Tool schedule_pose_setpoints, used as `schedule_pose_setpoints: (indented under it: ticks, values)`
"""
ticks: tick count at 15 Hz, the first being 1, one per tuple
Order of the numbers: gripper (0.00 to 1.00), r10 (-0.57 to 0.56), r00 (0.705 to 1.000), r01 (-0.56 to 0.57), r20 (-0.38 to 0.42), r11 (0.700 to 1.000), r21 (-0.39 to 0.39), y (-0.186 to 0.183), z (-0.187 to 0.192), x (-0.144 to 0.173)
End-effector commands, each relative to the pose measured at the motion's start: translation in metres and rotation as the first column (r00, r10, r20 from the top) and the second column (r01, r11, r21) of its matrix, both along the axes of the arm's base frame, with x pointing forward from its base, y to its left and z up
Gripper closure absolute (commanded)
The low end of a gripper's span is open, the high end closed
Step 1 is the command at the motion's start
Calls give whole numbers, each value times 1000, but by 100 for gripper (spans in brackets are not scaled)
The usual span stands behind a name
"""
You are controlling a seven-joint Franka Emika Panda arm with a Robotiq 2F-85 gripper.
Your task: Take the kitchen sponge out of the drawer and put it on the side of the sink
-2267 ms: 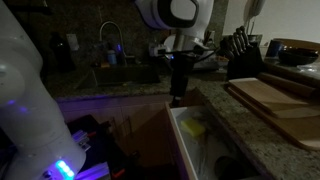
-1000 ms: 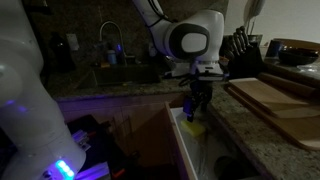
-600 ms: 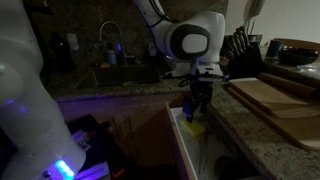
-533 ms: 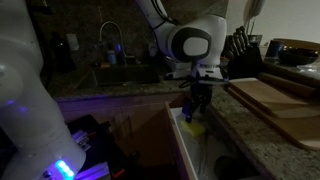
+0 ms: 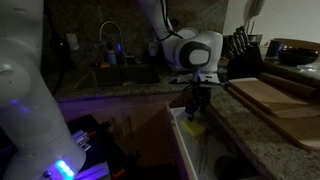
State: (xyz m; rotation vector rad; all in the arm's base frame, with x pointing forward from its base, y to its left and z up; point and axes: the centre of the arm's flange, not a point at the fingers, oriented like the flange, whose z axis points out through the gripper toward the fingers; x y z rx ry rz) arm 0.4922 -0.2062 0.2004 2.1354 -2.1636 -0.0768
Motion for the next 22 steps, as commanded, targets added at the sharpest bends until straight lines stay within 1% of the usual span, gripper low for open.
schedule_pose_setpoints:
  ticks: [1, 3, 5, 7, 8, 9, 11, 14, 15, 16, 17, 19, 20, 21, 22]
  values:
    - [0, -1, 1000, 1, 1, 1000, -1, -1, 0, 0]
    - [0, -6, 1000, 6, 1, 1000, -2, -3, 1, -1]
    - [0, -9, 999, 12, -51, 998, 62, -4, -14, 1]
    - [0, -1, 994, 11, -107, 996, 93, 5, -32, -2]
    - [0, -1, 991, 13, -132, 995, 96, 8, -40, -4]
    - [0, -12, 996, 18, -89, 998, 68, 8, -23, -10]
    - [0, -9, 995, 16, -102, 998, 68, 11, -30, -10]
    - [0, -11, 995, 17, -95, 998, 66, 9, -27, -9]
    - [0, -44, 996, 46, -83, 999, 23, 9, -35, -6]
    - [0, -59, 995, 59, -75, 998, 4, 8, -42, -3]
    - [0, -70, 995, 71, -66, 998, 3, 9, -52, 0]
    - [0, -90, 993, 91, -79, 996, -1, 11, -68, 3]
    - [0, -78, 992, 82, -101, 996, 32, 10, -75, 2]
    - [0, -75, 993, 77, -90, 997, 19, 13, -58, -6]
    - [0, -75, 992, 78, -102, 997, 20, 14, -66, -6]
